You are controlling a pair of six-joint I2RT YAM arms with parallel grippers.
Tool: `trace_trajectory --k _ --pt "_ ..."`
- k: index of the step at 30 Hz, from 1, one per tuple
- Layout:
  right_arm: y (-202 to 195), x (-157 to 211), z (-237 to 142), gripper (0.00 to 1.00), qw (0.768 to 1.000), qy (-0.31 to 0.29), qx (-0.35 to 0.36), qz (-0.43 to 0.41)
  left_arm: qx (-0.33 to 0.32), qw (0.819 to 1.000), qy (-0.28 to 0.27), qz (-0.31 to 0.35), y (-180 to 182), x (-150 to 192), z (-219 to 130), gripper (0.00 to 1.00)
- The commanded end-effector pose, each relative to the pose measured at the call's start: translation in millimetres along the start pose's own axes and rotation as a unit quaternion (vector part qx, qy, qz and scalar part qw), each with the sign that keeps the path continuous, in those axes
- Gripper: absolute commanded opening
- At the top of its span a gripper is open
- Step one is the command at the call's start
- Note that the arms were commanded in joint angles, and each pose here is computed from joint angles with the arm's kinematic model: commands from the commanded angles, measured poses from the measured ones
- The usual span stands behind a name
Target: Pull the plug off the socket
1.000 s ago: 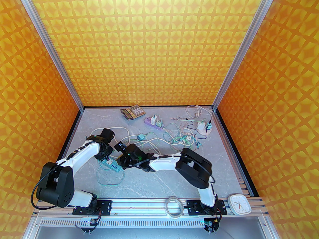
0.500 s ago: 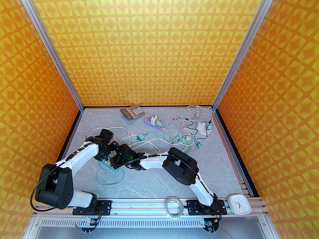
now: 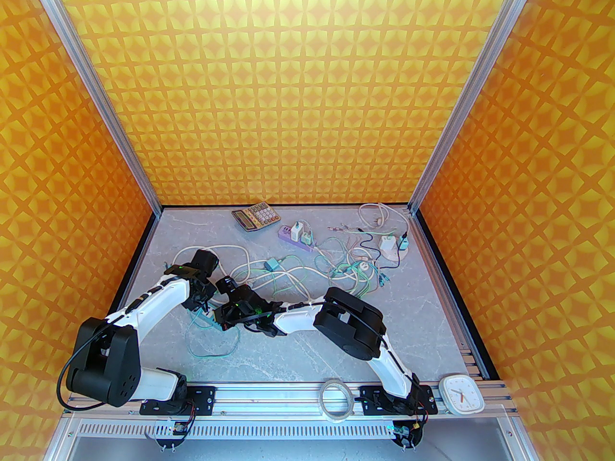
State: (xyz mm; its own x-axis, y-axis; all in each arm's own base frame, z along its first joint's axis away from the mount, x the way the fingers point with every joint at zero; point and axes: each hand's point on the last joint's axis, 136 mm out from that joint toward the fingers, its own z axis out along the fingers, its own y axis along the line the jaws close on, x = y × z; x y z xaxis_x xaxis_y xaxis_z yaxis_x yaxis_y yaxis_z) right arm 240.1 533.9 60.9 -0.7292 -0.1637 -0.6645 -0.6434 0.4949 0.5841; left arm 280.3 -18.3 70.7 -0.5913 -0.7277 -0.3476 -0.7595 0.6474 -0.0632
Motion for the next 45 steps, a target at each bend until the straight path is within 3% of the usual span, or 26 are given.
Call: trace_trajectory --k 1,17,25,30,38,43,45 --pt "-53.5 70.8 1.2 0.0 0.988 0.105 0.097 0.054 0.0 1.0 0.013 0.001 3.6 5.2 2.8 0.29" --pt "-81.7 105.5 7.0 0.0 0.972 0.16 0.151 0.081 0.047 0.999 -0.016 -0.013 -7.3 -32.7 -45.5 0.25" --pt "-74.8 109.2 6.6 0.0 0.968 0.171 0.184 0.017 0.033 0.999 0.023 -0.012 -7.8 -13.7 -20.5 0.25" --pt "-74.1 109.4 7.2 0.0 0.968 0.17 0.184 0.017 0.048 0.999 0.008 -0.011 -12.7 -28.3 -35.3 0.26" --pt "-53.6 75.4 -0.3 0.0 0.977 0.133 0.169 -0.014 0.051 0.998 -0.026 -0.027 3.8 -75.9 -57.2 0.28" --pt "-24.6 23.8 -16.8 0.0 0.983 0.079 0.159 -0.055 0.037 0.998 -0.04 -0.042 25.1 -99.8 -56.0 0.29" --pt "-14.9 2.4 -26.0 0.05 0.983 0.055 0.162 -0.069 0.029 0.998 -0.041 -0.048 34.6 -105.4 -53.4 0.29"
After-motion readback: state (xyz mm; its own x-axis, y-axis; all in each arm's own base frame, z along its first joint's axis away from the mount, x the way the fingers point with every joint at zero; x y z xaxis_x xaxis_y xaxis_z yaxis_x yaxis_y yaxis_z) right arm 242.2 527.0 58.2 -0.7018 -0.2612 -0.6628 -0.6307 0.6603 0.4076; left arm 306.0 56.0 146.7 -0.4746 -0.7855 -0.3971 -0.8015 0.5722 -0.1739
